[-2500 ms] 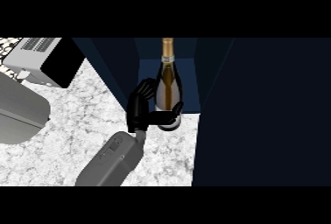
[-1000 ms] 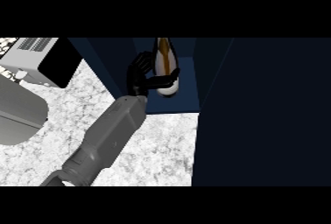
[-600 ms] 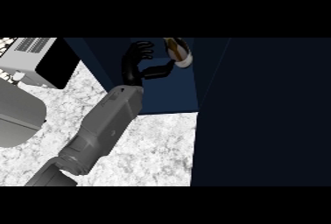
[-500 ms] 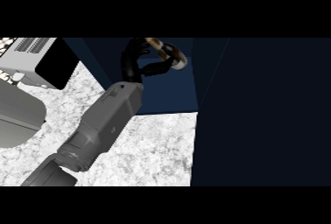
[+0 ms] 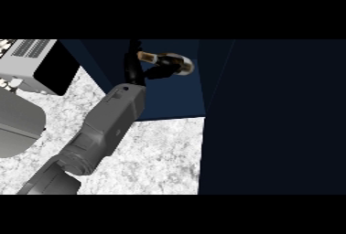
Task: Pick up the wine, place it into the cabinet and close the cabinet
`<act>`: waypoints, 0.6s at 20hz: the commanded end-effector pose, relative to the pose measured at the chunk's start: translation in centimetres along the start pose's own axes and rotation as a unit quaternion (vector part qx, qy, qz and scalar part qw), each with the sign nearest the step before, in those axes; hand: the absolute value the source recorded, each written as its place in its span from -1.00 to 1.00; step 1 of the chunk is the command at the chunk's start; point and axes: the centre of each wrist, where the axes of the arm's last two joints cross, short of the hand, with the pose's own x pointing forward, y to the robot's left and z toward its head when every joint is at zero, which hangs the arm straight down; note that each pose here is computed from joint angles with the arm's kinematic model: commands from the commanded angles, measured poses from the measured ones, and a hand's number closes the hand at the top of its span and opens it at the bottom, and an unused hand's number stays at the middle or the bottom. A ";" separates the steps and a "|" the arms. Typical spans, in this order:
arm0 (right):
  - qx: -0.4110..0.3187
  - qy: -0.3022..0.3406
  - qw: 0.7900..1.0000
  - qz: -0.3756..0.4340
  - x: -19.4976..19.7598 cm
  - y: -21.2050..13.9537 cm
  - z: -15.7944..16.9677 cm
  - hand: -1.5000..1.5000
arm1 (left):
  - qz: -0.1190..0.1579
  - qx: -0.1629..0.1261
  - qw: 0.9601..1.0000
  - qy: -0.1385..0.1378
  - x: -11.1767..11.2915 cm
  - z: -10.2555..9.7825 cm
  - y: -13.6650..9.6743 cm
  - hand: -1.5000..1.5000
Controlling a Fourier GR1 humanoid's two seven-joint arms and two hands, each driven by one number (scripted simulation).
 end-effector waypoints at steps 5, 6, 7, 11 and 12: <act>0.008 -0.031 0.999 -0.021 2.9 0.4 1.7 -1.00 | -0.025 0.029 0.999 -0.009 -0.1 -2.4 3.6 -1.00; 0.012 -0.034 0.999 -0.033 1.9 0.3 1.1 -1.00 | -0.028 0.030 0.999 -0.017 -0.9 -1.6 3.0 -1.00; 0.013 -0.035 0.999 -0.021 3.1 0.4 2.2 -1.00 | -0.023 0.023 0.999 -0.010 -0.3 -1.7 2.6 -1.00; 0.020 -0.025 0.999 -0.026 2.9 0.5 1.9 -1.00 | 0.001 -0.013 0.999 -0.043 1.7 -2.2 1.9 -1.00; 0.017 -0.034 0.999 -0.021 3.0 0.4 1.4 -1.00 | 0.010 -0.027 0.998 -0.061 1.7 -2.9 3.1 -1.00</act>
